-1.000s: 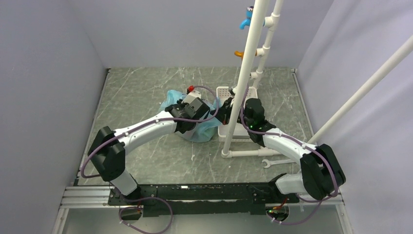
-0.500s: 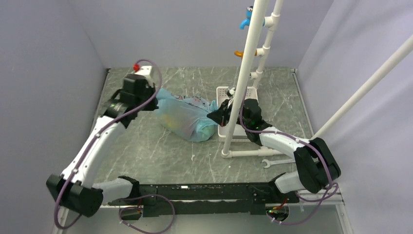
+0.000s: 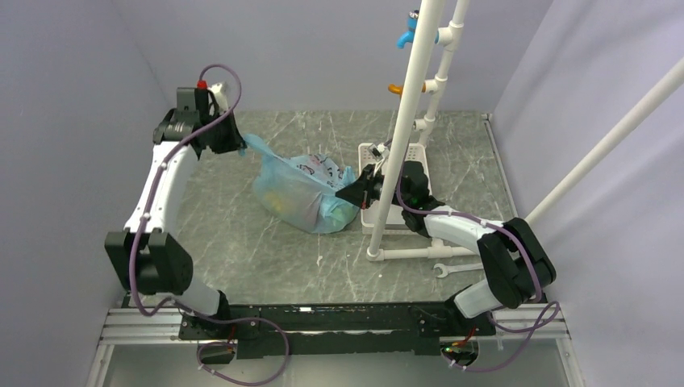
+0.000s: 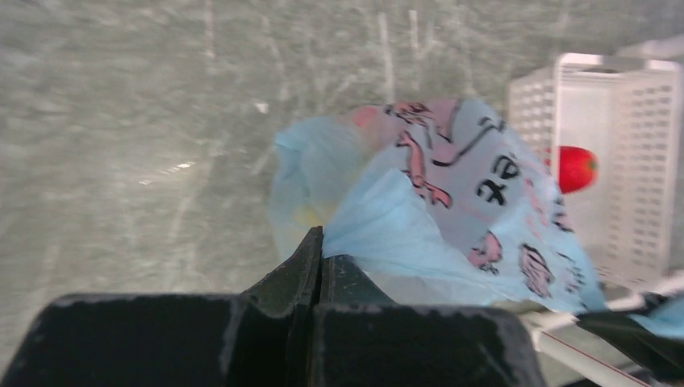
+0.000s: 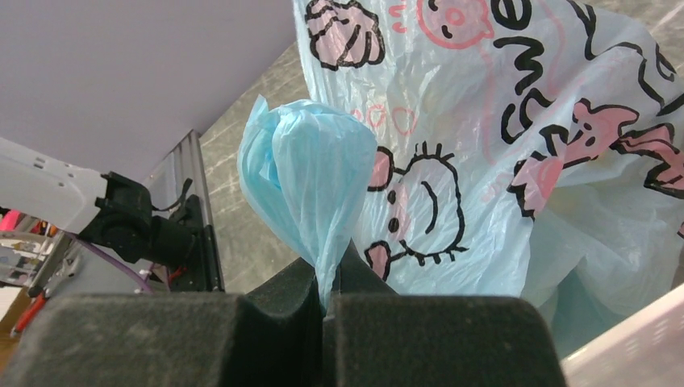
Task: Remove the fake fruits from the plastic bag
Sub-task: Adjust the plastic bag at the center of the board.
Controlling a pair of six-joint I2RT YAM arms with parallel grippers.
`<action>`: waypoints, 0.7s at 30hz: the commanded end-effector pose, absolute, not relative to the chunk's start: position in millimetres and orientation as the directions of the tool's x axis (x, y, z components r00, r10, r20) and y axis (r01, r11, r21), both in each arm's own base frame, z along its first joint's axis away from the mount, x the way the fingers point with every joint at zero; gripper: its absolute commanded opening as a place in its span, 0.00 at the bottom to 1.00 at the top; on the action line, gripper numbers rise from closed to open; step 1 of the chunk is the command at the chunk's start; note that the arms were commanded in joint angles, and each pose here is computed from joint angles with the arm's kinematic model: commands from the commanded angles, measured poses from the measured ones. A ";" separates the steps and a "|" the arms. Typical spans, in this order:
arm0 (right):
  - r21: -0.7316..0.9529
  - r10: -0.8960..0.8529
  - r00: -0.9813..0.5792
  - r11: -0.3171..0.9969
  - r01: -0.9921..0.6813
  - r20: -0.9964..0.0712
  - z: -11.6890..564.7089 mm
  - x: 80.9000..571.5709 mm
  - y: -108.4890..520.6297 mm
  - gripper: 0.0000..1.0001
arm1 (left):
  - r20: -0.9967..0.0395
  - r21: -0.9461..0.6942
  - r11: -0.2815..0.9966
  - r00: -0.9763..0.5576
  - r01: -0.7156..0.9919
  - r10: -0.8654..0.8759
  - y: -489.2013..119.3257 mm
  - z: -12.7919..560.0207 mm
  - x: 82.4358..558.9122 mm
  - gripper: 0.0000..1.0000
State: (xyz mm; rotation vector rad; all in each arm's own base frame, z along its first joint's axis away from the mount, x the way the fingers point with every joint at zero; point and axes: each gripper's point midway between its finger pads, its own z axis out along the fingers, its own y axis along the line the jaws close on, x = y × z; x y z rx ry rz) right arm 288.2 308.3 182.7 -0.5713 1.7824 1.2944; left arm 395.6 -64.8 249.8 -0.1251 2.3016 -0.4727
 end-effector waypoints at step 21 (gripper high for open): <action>0.531 0.141 -0.519 0.374 -0.761 -0.843 194.6 292.1 308.6 0.00 | -0.744 -0.208 0.978 -0.648 -0.007 -0.163 -43.5 283.3 376.4 1.00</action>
